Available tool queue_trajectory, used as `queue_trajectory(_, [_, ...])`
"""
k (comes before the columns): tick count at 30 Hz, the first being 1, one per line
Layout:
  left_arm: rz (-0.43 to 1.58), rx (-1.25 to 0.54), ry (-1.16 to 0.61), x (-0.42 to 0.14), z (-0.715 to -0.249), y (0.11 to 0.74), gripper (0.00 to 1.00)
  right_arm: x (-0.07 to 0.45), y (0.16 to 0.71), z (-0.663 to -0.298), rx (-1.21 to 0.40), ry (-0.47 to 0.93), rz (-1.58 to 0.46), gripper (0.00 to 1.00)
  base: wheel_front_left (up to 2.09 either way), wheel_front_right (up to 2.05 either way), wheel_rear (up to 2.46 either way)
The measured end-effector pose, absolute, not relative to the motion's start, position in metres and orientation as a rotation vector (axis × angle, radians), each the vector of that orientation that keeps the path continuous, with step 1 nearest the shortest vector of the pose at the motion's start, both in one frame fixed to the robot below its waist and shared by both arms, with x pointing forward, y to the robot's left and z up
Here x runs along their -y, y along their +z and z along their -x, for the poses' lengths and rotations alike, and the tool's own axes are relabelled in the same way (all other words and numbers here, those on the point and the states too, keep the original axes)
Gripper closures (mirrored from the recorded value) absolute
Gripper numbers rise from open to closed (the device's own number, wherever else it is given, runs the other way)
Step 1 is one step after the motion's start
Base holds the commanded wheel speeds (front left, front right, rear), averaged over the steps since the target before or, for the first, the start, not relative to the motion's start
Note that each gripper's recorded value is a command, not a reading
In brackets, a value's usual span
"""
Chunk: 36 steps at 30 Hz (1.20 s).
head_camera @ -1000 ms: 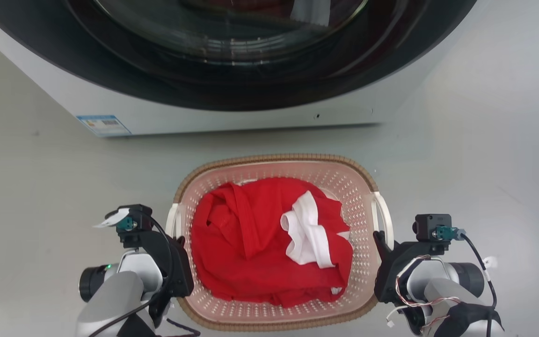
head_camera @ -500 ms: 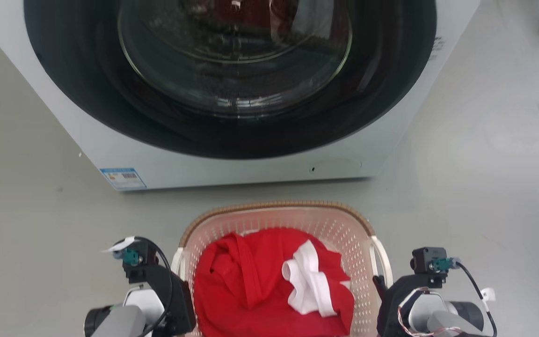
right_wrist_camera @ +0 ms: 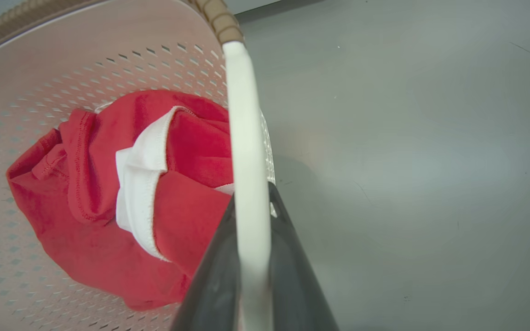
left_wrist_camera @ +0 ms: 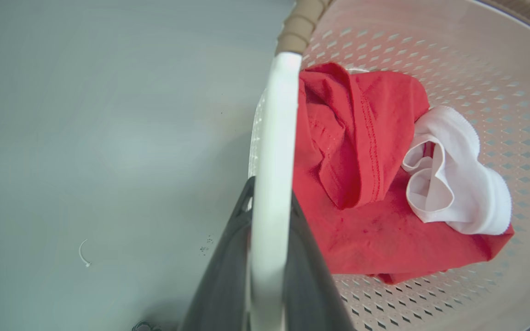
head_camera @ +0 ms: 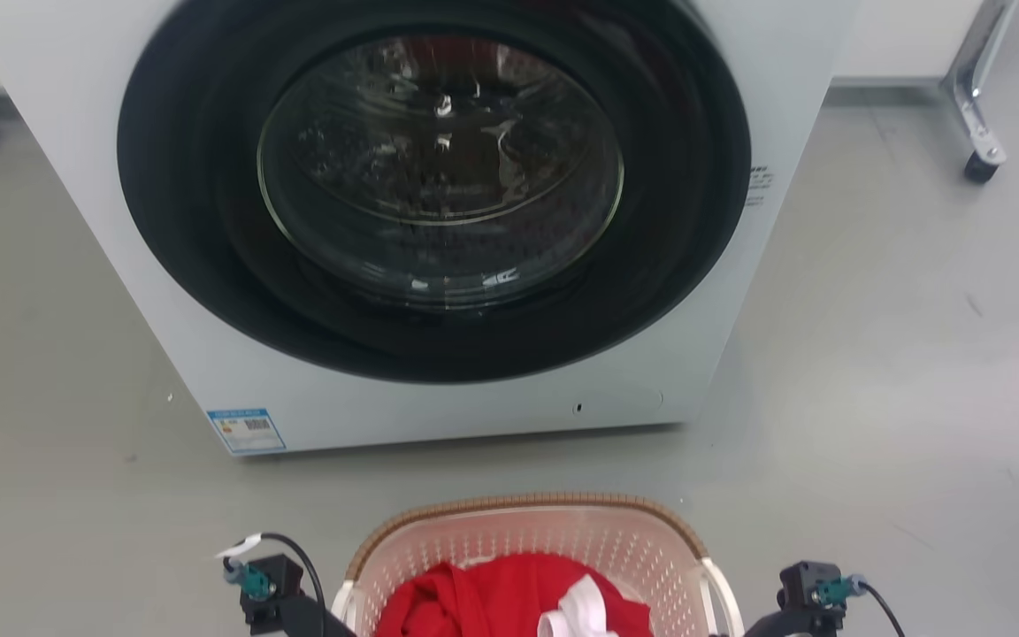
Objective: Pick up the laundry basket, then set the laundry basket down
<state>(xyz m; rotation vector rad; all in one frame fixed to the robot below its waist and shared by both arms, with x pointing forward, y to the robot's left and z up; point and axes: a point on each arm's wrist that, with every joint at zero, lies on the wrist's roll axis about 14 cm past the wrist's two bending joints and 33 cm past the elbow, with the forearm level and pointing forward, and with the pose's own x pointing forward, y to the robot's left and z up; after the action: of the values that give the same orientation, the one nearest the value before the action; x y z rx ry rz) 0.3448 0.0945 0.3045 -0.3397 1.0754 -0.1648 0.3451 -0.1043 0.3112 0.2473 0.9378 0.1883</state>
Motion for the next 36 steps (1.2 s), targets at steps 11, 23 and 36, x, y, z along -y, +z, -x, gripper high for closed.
queue_trajectory(11, [0.343,-1.079,-0.17,-0.092,-0.324,0.314,1.0,0.107,0.319,-0.321,-0.938,0.172,-0.276,1.0,0.0,0.0,0.0])
queue_trajectory(23, [0.354,-1.085,-0.149,-0.095,-0.31,0.317,1.0,0.104,0.324,-0.312,-0.936,0.177,-0.285,1.0,0.0,0.0,0.0])
queue_trajectory(36, [0.352,-1.1,-0.152,-0.094,-0.307,0.317,1.0,0.105,0.324,-0.309,-0.947,0.174,-0.294,1.0,0.0,0.0,0.0])
